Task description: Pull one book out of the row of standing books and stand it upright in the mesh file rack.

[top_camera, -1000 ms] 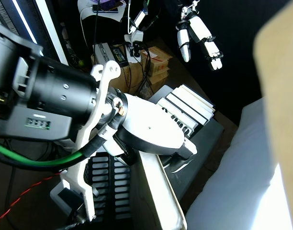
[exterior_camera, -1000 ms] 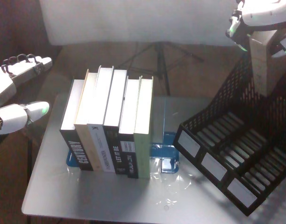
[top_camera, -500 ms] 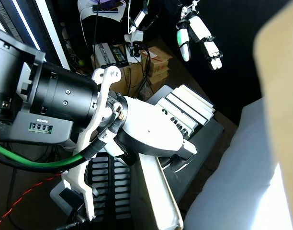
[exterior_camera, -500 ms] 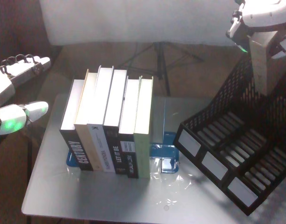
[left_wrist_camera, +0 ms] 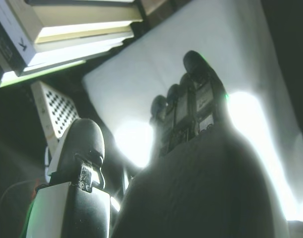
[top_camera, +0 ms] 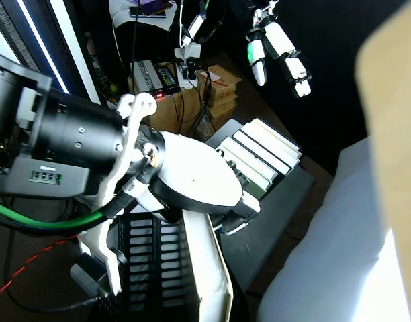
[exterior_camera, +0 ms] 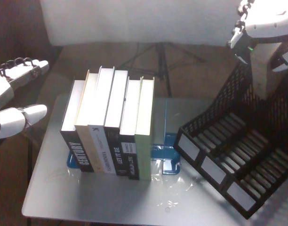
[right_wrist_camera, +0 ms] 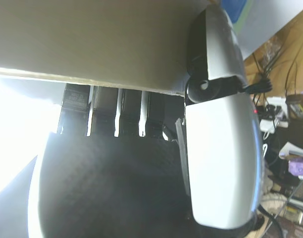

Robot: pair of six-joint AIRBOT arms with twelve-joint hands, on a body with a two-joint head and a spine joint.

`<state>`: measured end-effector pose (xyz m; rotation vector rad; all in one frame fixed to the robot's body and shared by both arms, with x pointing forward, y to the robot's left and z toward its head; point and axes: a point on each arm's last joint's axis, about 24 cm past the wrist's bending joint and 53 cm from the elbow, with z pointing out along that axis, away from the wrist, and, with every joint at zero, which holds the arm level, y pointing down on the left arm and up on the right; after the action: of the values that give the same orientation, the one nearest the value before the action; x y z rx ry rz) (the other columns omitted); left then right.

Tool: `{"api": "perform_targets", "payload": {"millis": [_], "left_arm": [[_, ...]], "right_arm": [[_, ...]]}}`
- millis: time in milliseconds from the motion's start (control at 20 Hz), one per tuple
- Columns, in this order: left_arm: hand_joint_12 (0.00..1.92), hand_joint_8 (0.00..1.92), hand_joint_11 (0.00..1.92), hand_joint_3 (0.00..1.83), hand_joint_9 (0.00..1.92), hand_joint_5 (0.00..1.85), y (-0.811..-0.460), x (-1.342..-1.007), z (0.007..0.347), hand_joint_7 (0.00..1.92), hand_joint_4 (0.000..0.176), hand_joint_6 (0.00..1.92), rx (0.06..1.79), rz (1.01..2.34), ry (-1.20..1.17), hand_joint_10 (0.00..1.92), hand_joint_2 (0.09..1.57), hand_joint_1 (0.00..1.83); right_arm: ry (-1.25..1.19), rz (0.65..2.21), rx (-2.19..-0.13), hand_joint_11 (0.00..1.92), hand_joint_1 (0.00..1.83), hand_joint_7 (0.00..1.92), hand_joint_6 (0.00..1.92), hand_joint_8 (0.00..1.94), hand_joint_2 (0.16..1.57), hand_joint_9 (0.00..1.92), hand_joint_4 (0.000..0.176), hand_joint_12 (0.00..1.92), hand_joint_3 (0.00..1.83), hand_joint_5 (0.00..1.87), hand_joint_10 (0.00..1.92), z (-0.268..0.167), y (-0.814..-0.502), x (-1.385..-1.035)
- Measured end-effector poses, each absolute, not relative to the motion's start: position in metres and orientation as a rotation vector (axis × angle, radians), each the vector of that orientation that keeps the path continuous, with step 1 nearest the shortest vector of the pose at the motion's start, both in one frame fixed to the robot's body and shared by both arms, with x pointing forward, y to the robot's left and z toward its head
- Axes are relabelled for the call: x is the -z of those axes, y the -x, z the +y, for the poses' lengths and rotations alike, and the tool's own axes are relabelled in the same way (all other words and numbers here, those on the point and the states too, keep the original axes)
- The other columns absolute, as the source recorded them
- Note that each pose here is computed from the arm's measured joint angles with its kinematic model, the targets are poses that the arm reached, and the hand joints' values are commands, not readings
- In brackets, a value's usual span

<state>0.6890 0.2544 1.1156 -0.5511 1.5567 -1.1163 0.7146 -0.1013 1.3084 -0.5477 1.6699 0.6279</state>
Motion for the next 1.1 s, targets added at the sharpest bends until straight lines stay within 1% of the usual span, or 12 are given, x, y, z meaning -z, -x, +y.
{"api": "perform_targets", "payload": {"millis": [250, 350, 400, 450, 700, 750, 800, 900, 950, 1000, 1050, 1100], "left_arm": [[0.61, 0.0, 0.0, 0.0, 0.04, 0.1, -0.688, -1.114, 0.255, 0.05, 0.014, 0.0, 1.115, 1.558, 0.559, 0.0, 1.42, 0.55], [0.6, 0.0, 0.0, 0.0, 0.04, 0.11, -0.687, -1.113, 0.255, 0.06, 0.008, 0.0, 1.116, 1.561, 0.559, 0.0, 1.42, 0.58], [0.6, 0.0, 0.0, 0.0, 0.04, 0.11, -0.687, -1.112, 0.255, 0.06, 0.008, 0.0, 1.115, 1.561, 0.559, 0.0, 1.42, 0.58], [0.6, 0.0, 0.0, 0.0, 0.04, 0.11, -0.687, -1.111, 0.256, 0.06, 0.006, 0.0, 1.113, 1.563, 0.564, 0.0, 1.42, 0.56], [0.53, 0.0, 0.0, 0.0, 0.03, 0.1, -0.687, -1.112, 0.256, 0.05, 0.026, 0.0, 1.113, 1.56, 0.565, 0.0, 1.42, 0.54], [0.53, 0.0, 0.0, 0.0, 0.03, 0.1, -0.687, -1.112, 0.256, 0.05, 0.026, 0.0, 1.113, 1.56, 0.566, 0.0, 1.42, 0.54], [0.57, 0.0, 0.0, 0.0, 0.03, 0.1, -0.687, -1.112, 0.257, 0.05, 0.026, 0.0, 1.113, 1.559, 0.567, 0.0, 1.43, 0.53], [0.51, 0.0, 0.0, 0.0, 0.02, 0.1, -0.687, -1.112, 0.256, 0.04, 0.02, 0.0, 1.112, 1.56, 0.567, 0.01, 1.43, 0.53], [0.52, 0.0, 0.0, 0.0, 0.02, 0.1, -0.687, -1.111, 0.257, 0.04, 0.018, 0.0, 1.111, 1.561, 0.567, 0.0, 1.43, 0.54], [0.47, 0.0, 0.0, 0.0, 0.01, 0.09, -0.687, -1.111, 0.257, 0.03, 0.025, 0.0, 1.11, 1.561, 0.569, 0.0, 1.43, 0.52], [0.46, 0.0, 0.0, 0.0, 0.02, 0.09, -0.687, -1.111, 0.257, 0.04, 0.023, 0.0, 1.11, 1.56, 0.57, 0.0, 1.43, 0.52], [0.48, 0.0, 0.0, 0.0, 0.02, 0.09, -0.687, -1.111, 0.258, 0.04, 0.019, 0.0, 1.11, 1.559, 0.571, 0.0, 1.43, 0.53]], "right_arm": [[0.545, 1.64, -0.719, 0.49, 1.35, 0.82, 1.13, 1.27, 1.2, 0.76, 0.0, 1.82, 0.0, 0.77, 1.55, -0.093, -0.702, -1.321], [0.558, 1.629, -0.742, 0.61, 1.35, 0.77, 0.86, 1.45, 1.22, 0.69, 0.0, 1.92, 0.0, 0.86, 1.77, -0.087, -0.695, -1.323], [0.55, 1.633, -0.765, 0.61, 1.35, 0.77, 0.86, 1.45, 1.22, 0.69, 0.0, 1.92, 0.0, 0.86, 1.77, -0.086, -0.692, -1.324], [0.566, 1.631, -0.77, 0.95, 1.25, 0.77, 0.99, 1.6, 1.23, 0.93, 0.0, 1.92, 0.01, 0.8, 1.89, -0.084, -0.689, -1.325], [0.57, 1.589, -0.763, 0.91, 1.22, 0.77, 1.06, 1.62, 1.24, 0.87, 0.0, 1.92, 0.0, 0.79, 1.9, -0.086, -0.688, -1.341], [0.576, 1.58, -0.763, 0.91, 1.23, 0.88, 1.06, 1.43, 1.2, 0.94, 0.0, 1.92, 0.0, 0.82, 1.76, -0.085, -0.686, -1.345], [0.585, 1.572, -0.766, 1.11, 1.23, 0.83, 1.05, 1.55, 1.22, 1.07, 0.0, 1.92, 0.0, 0.78, 1.89, -0.083, -0.684, -1.348], [0.589, 1.553, -0.768, 0.49, 1.34, 0.77, 1.05, 1.38, 1.22, 0.68, 0.0, 1.92, 0.0, 0.82, 1.71, -0.082, -0.682, -1.356], [0.6, 1.54, -0.756, 0.56, 1.35, 0.8, 0.92, 1.38, 1.21, 0.71, 0.0, 1.92, 0.0, 0.85, 1.73, -0.082, -0.681, -1.36], [0.604, 1.534, -0.746, 1.08, 1.25, 0.82, 1.18, 1.35, 1.2, 1.07, 0.0, 1.92, 0.0, 0.81, 1.88, -0.083, -0.682, -1.361], [0.603, 1.527, -0.746, 0.81, 1.24, 0.82, 1.03, 1.5, 1.2, 0.87, 0.0, 1.92, 0.0, 0.84, 1.83, -0.083, -0.682, -1.364], [0.603, 1.523, -0.755, 0.8, 1.23, 0.82, 0.99, 1.54, 1.2, 0.85, 0.0, 1.92, 0.0, 0.84, 1.85, -0.082, -0.68, -1.367]]}}
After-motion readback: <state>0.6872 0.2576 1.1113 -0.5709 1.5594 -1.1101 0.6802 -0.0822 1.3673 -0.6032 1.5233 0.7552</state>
